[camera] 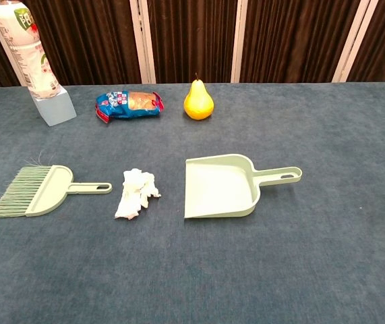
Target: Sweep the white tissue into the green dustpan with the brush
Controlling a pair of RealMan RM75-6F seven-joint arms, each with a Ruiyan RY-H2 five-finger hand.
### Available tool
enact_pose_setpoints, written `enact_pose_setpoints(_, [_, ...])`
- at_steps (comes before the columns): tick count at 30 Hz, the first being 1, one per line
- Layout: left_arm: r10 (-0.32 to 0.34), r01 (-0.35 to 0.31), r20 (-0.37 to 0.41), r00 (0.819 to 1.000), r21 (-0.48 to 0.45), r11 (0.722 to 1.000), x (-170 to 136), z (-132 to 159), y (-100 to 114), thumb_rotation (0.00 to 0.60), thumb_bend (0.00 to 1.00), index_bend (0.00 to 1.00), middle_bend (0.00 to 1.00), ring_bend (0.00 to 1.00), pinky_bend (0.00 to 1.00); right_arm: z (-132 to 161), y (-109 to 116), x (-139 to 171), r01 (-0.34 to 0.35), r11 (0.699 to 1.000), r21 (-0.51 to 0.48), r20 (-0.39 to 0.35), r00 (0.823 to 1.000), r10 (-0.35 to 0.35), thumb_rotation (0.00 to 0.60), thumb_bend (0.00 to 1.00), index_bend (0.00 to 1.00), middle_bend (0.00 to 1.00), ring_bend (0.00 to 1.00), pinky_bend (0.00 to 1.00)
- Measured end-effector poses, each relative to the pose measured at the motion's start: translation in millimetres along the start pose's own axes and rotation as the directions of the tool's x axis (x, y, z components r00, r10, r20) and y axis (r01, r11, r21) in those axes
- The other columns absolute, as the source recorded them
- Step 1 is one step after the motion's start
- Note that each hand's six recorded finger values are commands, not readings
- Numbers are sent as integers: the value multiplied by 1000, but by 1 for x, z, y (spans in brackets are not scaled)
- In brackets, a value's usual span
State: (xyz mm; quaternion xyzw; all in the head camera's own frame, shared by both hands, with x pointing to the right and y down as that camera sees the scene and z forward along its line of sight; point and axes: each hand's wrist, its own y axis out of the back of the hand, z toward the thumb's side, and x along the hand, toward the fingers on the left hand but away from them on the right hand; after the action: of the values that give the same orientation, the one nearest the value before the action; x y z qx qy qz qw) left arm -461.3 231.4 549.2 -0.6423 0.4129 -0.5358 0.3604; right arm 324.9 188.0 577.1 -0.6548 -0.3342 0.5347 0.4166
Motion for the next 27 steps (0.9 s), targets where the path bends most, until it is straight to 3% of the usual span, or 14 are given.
enact_pose_setpoints(6, [-3,3,-8,1000,-1,1000,0,-3,1,600,0,0,0,0,0,42,-26,-28,-51,998,22,-37,998,51,600,340,191,833,865,846])
enact_pose_setpoints(12, [-14,14,-19,1000,-12,1000,1,-6,1,600,0,0,0,0,0,77,-49,-54,-93,995,27,-47,994,94,600,354,213,833,865,846])
enact_pose_setpoints(27, [-23,22,-40,999,-22,1000,-1,-12,2,600,0,0,0,0,0,105,-83,-86,-151,987,62,-21,988,153,600,362,258,833,865,846])
